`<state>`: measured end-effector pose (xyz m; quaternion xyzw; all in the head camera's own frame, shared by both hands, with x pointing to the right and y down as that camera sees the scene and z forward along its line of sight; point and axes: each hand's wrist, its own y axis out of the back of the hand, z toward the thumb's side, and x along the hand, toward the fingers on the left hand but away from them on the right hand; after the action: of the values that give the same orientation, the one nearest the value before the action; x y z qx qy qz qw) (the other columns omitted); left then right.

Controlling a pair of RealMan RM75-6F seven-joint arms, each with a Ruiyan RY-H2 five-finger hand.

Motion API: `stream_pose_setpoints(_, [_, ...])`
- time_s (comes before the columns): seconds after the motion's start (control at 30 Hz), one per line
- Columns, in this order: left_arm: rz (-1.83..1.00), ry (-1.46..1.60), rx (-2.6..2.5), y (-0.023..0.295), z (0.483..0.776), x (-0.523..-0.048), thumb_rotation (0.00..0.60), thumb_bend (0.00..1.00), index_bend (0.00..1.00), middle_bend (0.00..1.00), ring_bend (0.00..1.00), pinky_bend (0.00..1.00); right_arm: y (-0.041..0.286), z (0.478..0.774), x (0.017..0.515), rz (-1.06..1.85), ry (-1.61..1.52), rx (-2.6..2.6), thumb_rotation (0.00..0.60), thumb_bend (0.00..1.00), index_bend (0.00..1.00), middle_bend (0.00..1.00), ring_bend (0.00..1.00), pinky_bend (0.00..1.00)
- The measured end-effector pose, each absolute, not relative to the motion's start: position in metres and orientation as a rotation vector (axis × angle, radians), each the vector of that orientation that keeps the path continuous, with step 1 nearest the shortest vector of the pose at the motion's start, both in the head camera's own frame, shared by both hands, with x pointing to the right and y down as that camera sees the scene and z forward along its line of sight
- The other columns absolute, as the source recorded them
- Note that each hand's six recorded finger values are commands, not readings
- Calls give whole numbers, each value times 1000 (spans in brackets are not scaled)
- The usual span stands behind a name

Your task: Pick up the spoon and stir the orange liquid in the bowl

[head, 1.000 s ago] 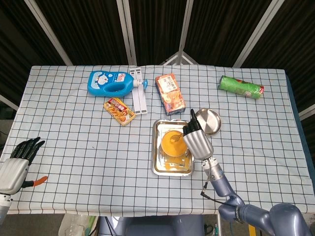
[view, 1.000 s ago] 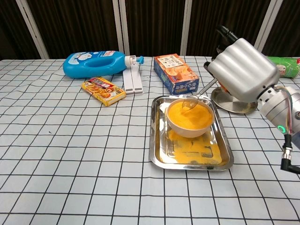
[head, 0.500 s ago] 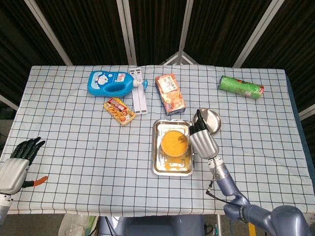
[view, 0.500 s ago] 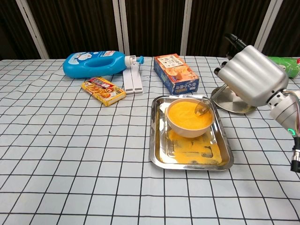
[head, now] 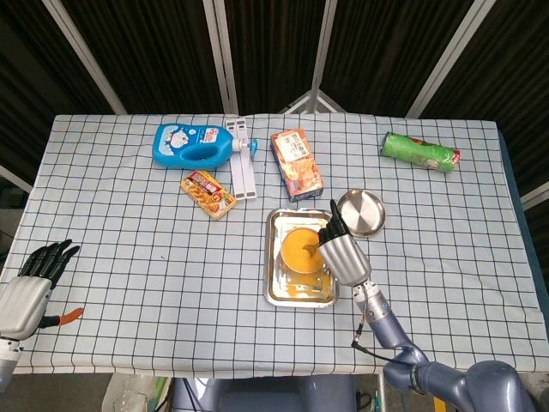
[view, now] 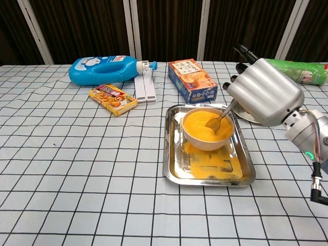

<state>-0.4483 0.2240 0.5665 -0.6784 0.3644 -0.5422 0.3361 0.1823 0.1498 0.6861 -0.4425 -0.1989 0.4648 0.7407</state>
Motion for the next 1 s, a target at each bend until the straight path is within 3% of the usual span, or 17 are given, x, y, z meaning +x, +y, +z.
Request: stream_pose_setpoints(1.0, [-1410,951,-1766,224,566,-448,600,0,0,0,0,0,144,668,179,1003,-451,-956,600,639,643,546,350,0])
